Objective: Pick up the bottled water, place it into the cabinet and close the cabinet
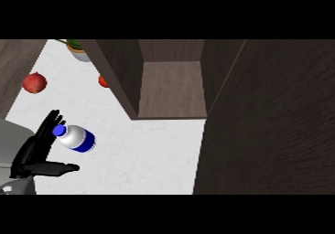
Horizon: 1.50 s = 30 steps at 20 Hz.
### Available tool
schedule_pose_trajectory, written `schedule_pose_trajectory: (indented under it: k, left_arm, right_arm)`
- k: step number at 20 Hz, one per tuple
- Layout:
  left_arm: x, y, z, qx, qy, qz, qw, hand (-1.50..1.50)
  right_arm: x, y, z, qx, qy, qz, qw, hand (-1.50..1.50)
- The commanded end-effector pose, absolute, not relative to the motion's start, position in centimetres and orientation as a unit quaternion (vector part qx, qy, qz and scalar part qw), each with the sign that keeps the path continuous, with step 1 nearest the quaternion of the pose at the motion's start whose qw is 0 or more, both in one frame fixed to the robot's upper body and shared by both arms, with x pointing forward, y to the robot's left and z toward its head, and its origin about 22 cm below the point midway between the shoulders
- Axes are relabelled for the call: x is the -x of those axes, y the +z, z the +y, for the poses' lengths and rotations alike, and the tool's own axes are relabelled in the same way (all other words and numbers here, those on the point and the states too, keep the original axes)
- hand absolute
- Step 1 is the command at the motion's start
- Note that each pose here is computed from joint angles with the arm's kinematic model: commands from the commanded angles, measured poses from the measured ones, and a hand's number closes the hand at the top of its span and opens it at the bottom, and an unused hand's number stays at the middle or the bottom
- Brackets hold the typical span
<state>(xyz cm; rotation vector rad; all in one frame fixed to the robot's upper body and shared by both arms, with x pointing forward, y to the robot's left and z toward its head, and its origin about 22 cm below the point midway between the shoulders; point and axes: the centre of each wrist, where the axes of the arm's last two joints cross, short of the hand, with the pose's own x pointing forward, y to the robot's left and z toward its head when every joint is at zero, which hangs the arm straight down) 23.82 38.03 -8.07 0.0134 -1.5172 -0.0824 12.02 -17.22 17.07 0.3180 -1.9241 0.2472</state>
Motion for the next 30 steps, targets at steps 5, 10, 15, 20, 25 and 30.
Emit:
schedule_pose_trajectory:
  k: [5, 10, 15, 20, 25, 30]
  left_arm:
    - [-24.5, -9.9, 39.4, -0.006, -0.014, -0.7, 0.714, -1.5]
    - [-24.0, -13.0, 36.4, -0.009, -0.005, -0.714, 0.7, -1.5]
    - [-25.1, -12.8, 36.5, 0.004, 0.015, -0.722, 0.692, -1.5]
    - [-27.1, -12.2, 34.8, 0.053, 0.001, -0.725, 0.687, 1.5]
    - [-27.7, -11.9, 34.3, 0.048, -0.078, -0.747, 0.658, 1.5]
    - [-27.9, -12.9, 30.5, -0.012, -0.115, -0.787, 0.606, 1.5]
  right_arm:
    - [-9.5, 19.3, -17.4, -0.1, 0.099, -0.836, 0.53, -1.5]
    - [-10.9, 18.5, -18.0, -0.098, 0.104, -0.833, 0.534, -1.5]
    - [-9.8, 18.8, -18.6, -0.096, 0.115, -0.836, 0.528, -1.5]
    - [-10.2, 19.0, -18.3, -0.104, 0.106, -0.833, 0.532, -1.5]
    - [-10.9, 18.0, -17.8, -0.102, 0.107, -0.831, 0.536, -1.5]
    - [-11.4, 19.1, -17.5, -0.101, 0.112, -0.83, 0.536, -1.5]
